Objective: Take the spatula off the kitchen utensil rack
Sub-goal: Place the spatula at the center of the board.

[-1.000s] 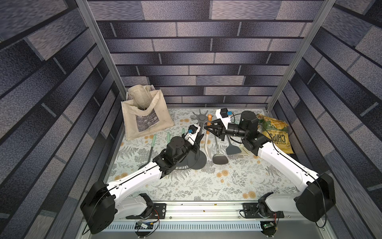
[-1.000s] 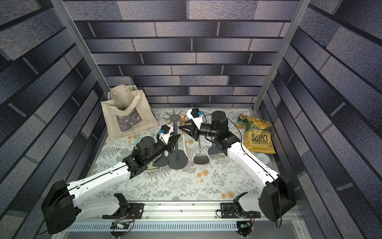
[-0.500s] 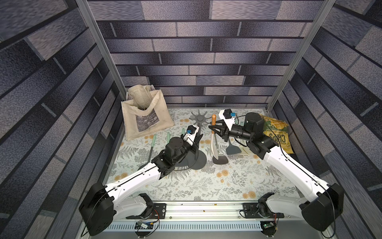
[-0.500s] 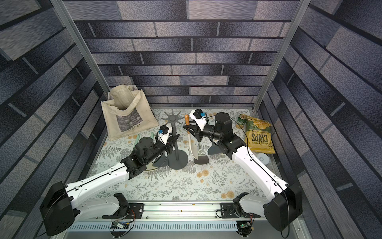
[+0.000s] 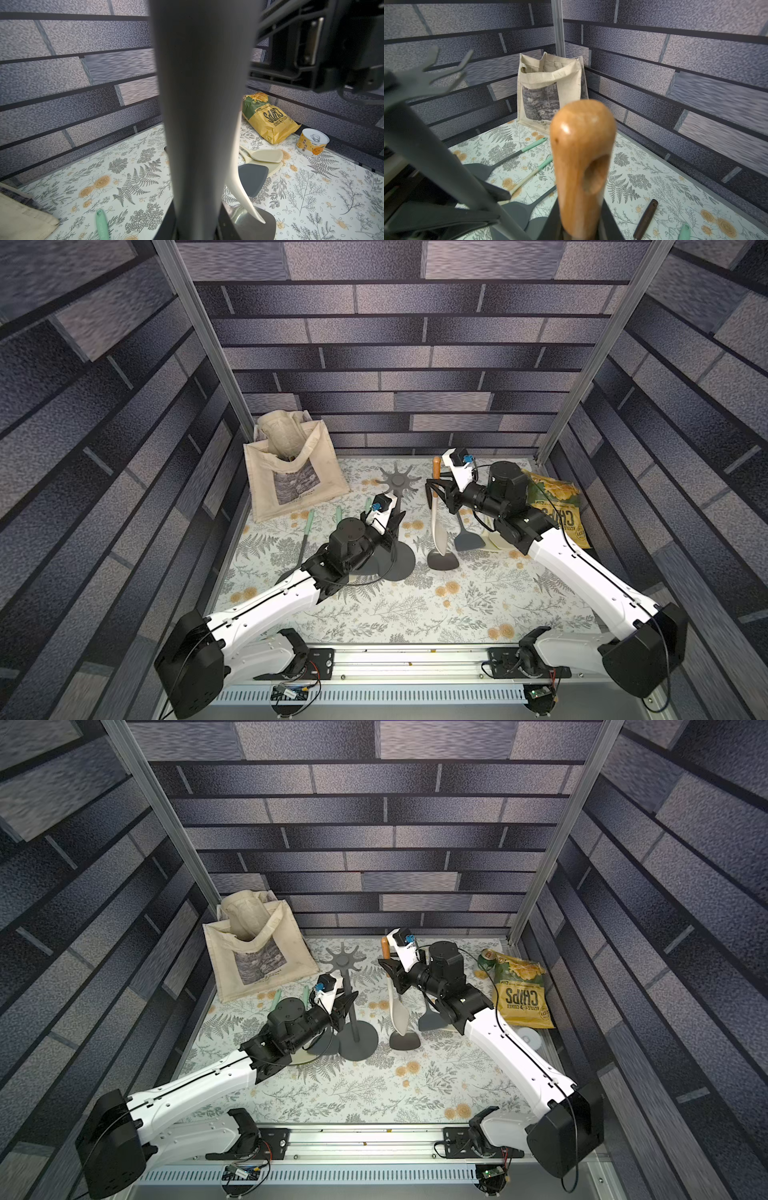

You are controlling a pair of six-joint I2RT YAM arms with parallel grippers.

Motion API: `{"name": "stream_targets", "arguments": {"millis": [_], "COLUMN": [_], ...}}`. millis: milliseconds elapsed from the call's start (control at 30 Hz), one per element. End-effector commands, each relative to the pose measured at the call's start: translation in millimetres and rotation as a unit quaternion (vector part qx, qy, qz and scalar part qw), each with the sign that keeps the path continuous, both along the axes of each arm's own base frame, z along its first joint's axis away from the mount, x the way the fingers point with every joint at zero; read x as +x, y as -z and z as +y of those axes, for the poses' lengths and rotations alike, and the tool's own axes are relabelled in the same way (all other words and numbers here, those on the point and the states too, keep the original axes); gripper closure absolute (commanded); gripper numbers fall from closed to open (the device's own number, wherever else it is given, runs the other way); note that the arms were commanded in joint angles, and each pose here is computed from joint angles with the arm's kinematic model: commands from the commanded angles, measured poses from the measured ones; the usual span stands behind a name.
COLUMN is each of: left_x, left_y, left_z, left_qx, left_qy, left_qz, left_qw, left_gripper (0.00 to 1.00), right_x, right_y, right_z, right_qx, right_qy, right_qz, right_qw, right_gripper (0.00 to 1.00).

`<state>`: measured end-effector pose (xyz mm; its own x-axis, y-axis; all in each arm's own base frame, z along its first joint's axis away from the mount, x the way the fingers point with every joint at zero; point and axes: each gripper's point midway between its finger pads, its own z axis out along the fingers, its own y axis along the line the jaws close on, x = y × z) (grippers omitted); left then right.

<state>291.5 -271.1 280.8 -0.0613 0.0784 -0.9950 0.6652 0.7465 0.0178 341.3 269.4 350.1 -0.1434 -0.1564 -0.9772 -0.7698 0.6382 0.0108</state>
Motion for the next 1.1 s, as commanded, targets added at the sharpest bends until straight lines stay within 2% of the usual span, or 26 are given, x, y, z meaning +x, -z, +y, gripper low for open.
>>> {"name": "stream_targets", "arguments": {"millis": [0, 200, 500, 567, 600, 1067], "left_x": [0, 0, -1, -2, -2, -4], "left_y": [40, 36, 33, 34, 33, 38], "left_z": [13, 13, 10, 9, 8, 5], "left_qx": [0.05, 0.043, 0.04, 0.04, 0.039, 0.046], "left_qy": [-0.019, -0.019, -0.016, -0.013, -0.012, -0.012], "left_qz": [0.043, 0.039, 0.035, 0.037, 0.036, 0.039], "left_qw": [0.998, 0.998, 0.998, 0.998, 0.998, 0.998], "left_gripper": [0.85, 0.85, 0.85, 0.85, 0.85, 0.8], "right_x": [28, 81, 138, 146, 154, 200], "right_y": [-15, -3, 19, 27, 44, 125], "right_z": [0, 2, 25, 29, 33, 52], "right_qx": [0.012, -0.027, -0.052, -0.061, -0.07, -0.089], "right_qy": [0.058, 0.14, 0.171, 0.174, 0.175, 0.2], "right_qz": [0.029, 0.109, 0.167, 0.184, 0.199, 0.24], "right_qw": [0.998, 0.984, 0.97, 0.965, 0.962, 0.946], "right_gripper": [1.0, 1.0, 1.0, 1.0, 1.0, 1.0]}}
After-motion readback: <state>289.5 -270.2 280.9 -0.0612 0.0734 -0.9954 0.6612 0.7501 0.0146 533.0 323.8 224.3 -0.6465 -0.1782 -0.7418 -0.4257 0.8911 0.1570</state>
